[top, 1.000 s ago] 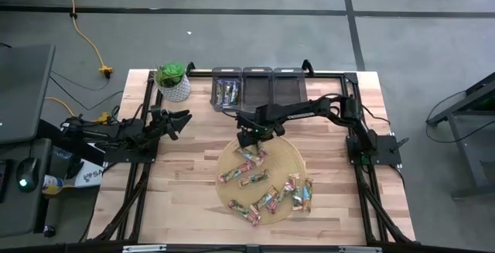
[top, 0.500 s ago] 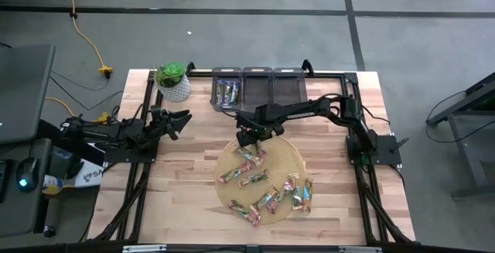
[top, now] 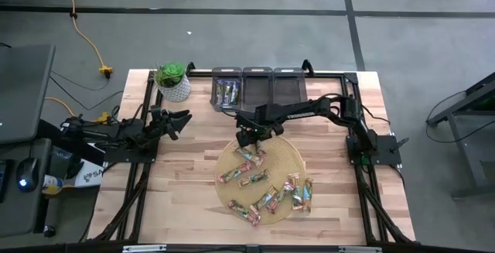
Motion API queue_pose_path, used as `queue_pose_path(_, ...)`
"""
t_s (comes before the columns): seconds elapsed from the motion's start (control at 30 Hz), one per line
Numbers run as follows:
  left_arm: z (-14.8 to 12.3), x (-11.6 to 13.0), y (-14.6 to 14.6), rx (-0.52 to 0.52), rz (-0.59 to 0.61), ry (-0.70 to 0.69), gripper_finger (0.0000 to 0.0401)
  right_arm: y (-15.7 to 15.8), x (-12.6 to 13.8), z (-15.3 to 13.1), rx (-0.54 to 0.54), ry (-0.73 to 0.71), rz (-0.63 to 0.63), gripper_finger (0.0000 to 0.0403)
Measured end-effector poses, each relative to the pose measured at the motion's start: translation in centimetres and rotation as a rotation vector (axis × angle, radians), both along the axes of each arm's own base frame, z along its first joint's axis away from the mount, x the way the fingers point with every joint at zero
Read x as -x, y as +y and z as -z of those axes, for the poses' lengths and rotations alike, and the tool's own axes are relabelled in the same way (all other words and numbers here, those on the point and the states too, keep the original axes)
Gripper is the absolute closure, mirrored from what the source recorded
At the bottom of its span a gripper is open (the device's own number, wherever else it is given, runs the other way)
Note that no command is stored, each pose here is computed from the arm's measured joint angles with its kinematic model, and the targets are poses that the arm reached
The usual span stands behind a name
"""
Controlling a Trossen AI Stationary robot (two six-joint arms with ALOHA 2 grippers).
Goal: Pick and place Granola Bars by type
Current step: Put the red granola bar into the middle black bin
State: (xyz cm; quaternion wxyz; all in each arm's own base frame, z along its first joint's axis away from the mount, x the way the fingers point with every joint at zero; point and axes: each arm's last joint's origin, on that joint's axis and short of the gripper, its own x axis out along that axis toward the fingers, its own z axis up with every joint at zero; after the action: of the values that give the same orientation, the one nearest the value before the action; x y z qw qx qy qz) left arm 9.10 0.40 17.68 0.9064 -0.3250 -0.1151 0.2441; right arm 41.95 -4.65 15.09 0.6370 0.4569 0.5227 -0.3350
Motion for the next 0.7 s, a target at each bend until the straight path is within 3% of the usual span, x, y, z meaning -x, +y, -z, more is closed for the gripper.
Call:
queue_pose_path(0.4, 0.0, 0.0, 0.0, 0.000, 0.000, 0.000, 0.0190, 0.1, -1.1, -0.4, -0.022, -0.122, -0.055, 0.0312)
queue_pose_path(0.7, 0.0, 0.0, 0.0, 0.000, 0.000, 0.000, 0.0190, -0.1, -2.0, -4.0, 0.039, -0.350, -0.082, 0.0312)
